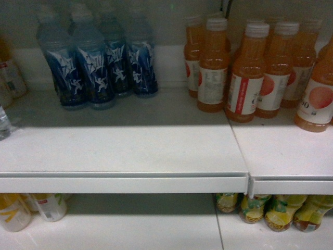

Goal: Move water from second to third shelf

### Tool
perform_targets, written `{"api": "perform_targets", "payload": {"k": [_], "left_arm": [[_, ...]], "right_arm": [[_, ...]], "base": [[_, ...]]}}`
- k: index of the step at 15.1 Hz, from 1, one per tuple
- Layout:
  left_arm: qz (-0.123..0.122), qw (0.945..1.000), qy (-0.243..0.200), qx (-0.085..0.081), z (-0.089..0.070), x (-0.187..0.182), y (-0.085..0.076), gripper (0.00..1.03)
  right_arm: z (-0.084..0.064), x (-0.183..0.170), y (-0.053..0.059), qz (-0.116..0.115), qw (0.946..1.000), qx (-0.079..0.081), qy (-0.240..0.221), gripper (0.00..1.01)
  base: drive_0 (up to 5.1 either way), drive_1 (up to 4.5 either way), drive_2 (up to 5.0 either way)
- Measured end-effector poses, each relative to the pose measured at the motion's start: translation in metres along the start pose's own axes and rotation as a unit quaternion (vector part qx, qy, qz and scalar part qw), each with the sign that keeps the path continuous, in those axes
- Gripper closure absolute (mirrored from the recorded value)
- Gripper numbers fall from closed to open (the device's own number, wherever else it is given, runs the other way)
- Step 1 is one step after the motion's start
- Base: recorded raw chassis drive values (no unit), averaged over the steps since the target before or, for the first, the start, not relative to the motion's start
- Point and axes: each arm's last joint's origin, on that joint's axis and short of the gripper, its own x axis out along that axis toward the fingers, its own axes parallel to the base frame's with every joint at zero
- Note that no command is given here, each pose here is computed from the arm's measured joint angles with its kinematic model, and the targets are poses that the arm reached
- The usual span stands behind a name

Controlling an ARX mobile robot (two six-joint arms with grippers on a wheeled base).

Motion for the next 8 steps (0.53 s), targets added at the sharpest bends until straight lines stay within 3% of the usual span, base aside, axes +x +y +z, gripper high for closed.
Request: {"api": "perform_targets", "payload": {"k": [8], "left_arm": [[0.000, 1.0000, 0.000, 0.000, 0.0000, 0.0000, 0.0000, 0.05]], "right_arm": [[0.0000, 0.0000, -0.0001, -0.001, 1.0000, 0.000, 0.000, 0.64]], "base": [[-4.9, 2.33, 2.6]]}}
